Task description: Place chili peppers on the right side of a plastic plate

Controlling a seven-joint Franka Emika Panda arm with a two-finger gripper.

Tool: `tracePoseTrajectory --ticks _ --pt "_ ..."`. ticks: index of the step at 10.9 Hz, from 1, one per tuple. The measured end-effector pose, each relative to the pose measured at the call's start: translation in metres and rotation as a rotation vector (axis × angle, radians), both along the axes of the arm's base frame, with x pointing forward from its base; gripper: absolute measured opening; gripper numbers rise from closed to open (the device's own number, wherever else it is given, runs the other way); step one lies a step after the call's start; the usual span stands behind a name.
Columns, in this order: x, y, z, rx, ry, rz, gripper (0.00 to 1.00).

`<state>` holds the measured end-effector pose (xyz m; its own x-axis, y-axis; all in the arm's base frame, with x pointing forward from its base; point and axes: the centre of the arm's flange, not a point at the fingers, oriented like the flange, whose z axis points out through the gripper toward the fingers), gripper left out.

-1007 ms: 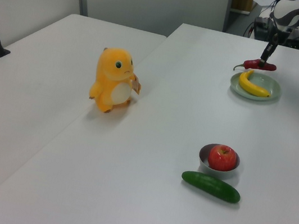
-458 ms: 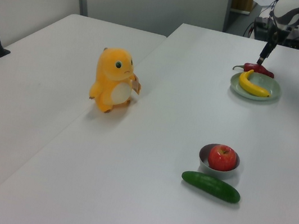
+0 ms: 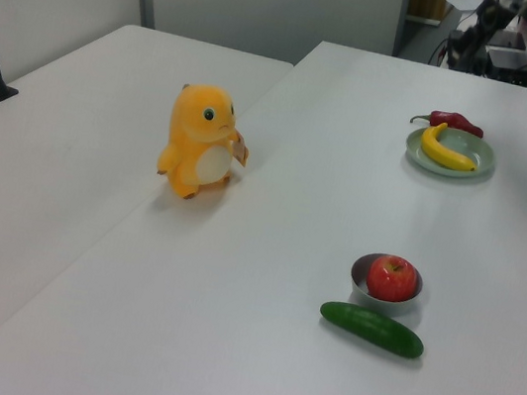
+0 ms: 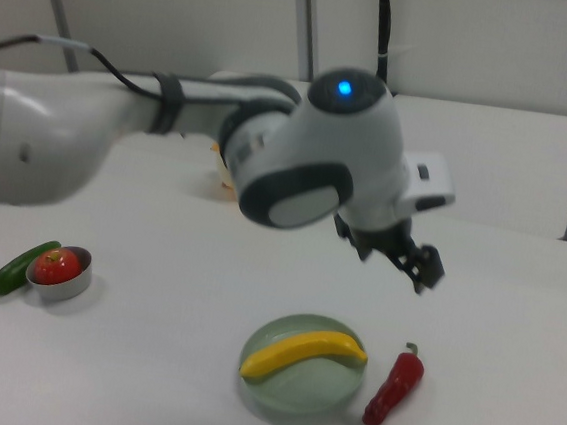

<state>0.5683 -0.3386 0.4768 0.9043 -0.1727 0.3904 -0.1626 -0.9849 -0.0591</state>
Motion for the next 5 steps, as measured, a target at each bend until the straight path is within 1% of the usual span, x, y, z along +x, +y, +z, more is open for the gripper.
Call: tracePoseTrajectory --ticks 2,4,5 --pt "-0.009 0.017 0.053 0.091 -0.003 -0.076 1.00" --pt "-0.016 0.038 0.098 0.154 -0.017 -0.134 1.00" --pt "-0.020 0.054 0.119 0.187 -0.016 -0.147 1.00"
